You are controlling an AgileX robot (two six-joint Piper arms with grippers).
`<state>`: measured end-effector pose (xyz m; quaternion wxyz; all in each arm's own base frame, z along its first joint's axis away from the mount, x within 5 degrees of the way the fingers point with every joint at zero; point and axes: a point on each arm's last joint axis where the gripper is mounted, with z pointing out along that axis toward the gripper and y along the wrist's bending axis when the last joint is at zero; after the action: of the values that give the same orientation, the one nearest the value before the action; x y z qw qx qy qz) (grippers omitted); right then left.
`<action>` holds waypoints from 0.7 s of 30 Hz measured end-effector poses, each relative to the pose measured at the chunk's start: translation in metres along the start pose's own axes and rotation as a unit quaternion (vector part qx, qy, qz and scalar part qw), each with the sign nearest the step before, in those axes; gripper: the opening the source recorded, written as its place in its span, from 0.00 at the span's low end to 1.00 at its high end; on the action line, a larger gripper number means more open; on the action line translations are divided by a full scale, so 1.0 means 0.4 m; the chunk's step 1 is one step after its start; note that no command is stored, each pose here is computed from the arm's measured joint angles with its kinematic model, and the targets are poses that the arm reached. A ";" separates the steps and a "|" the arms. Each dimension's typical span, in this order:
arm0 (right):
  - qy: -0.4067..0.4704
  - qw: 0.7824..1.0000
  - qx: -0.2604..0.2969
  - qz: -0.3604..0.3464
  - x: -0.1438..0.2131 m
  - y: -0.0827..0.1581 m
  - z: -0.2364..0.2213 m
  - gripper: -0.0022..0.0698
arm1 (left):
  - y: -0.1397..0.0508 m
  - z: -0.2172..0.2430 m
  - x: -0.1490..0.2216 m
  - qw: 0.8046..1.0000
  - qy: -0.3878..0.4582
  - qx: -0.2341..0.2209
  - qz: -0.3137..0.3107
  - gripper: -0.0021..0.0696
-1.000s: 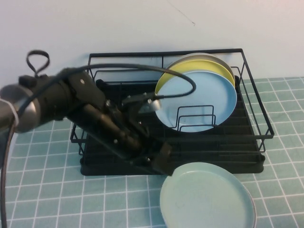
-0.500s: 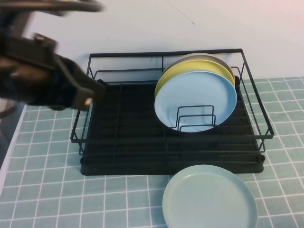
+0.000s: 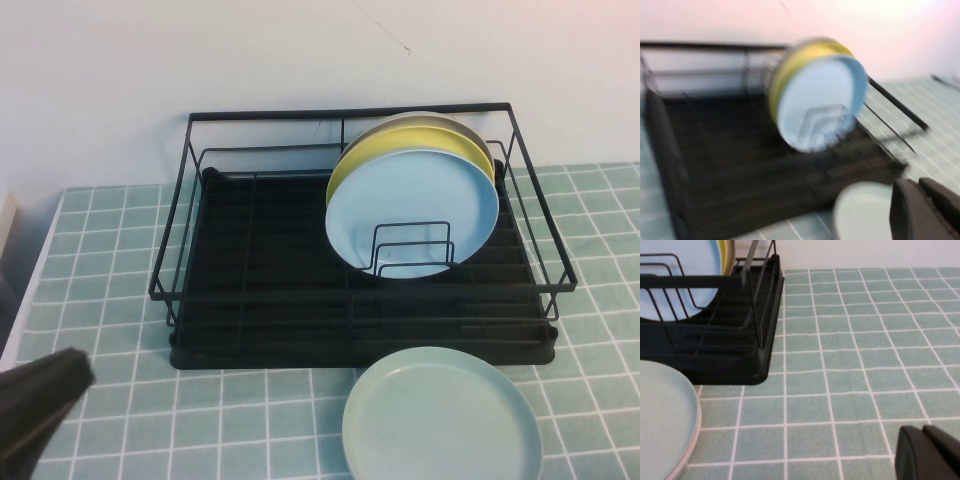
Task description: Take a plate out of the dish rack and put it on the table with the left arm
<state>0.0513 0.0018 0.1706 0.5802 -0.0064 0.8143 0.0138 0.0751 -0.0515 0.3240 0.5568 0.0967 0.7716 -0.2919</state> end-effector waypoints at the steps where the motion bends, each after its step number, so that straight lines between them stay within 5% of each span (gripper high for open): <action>1: 0.000 1.000 0.000 0.000 0.000 0.000 0.000 0.03 | 0.014 -0.002 0.019 1.000 -0.023 -0.012 -0.001 0.03; 8: 0.000 1.000 0.000 0.000 0.000 0.000 0.000 0.03 | 0.108 0.006 0.081 0.978 -0.177 -0.113 -0.018 0.03; 21: 0.000 1.000 0.000 0.000 0.000 0.000 0.000 0.03 | 0.171 0.035 0.253 0.984 -0.085 -0.149 -0.037 0.03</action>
<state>0.0513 0.0018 0.1706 0.5802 -0.0064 0.8143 0.0138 0.0822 -0.0217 0.2051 0.6174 -0.0414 0.7593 -0.2013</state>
